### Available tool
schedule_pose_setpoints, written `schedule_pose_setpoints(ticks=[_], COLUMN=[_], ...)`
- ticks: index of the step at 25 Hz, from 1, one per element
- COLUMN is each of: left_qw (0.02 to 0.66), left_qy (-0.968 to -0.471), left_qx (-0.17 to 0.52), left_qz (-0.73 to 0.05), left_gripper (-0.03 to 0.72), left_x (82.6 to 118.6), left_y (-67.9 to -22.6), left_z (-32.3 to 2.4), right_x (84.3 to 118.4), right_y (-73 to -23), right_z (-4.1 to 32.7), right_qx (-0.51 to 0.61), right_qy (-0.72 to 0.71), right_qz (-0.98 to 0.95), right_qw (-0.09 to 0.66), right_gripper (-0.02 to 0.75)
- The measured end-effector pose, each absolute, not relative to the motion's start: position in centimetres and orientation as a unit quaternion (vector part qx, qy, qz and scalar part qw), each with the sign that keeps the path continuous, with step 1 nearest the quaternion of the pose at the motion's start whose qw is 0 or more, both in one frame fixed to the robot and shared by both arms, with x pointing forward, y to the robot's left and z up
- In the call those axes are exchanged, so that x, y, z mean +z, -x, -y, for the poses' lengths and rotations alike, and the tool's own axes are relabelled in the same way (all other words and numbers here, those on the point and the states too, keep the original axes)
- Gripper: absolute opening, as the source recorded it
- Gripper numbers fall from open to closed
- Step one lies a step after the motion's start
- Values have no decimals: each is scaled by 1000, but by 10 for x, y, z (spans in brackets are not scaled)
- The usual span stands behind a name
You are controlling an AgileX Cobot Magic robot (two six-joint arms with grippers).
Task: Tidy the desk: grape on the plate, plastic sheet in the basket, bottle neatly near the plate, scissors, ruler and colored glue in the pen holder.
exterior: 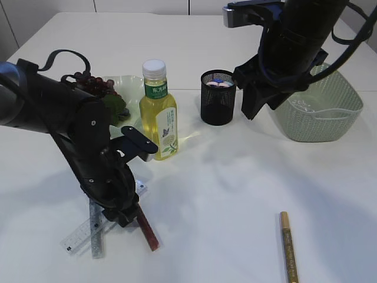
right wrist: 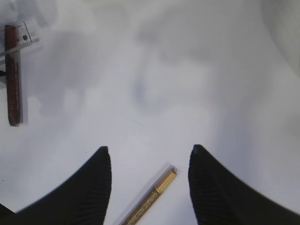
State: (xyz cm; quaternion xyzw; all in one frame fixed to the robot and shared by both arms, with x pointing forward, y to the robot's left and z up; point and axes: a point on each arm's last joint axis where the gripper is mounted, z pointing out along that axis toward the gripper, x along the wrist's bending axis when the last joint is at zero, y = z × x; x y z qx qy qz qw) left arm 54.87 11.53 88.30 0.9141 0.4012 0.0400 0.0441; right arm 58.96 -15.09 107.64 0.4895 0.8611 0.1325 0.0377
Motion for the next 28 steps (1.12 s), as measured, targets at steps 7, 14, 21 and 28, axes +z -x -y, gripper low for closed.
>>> schedule_pose_setpoints(ticks=[7, 14, 21, 28], left_qw=[38, 34, 31, 43], left_qy=[-915, -915, -916, -916], left_qx=[37, 34, 35, 46], left_qz=[-401, -400, -399, -397], left_gripper=[273, 270, 269, 269], left_x=[883, 883, 887, 902], left_y=[-548, -547, -546, -546], left_z=[-116, -116, -118, -118], right_x=[1076, 1076, 1076, 1076], right_y=[-590, -590, -590, -590], right_z=[151, 151, 151, 151], right_qx=[133, 133, 133, 133], right_qy=[-490, -490, -490, -490], right_qz=[-861, -861, -861, -861], right_qw=[37, 37, 37, 37], right_gripper=[422, 421, 421, 421])
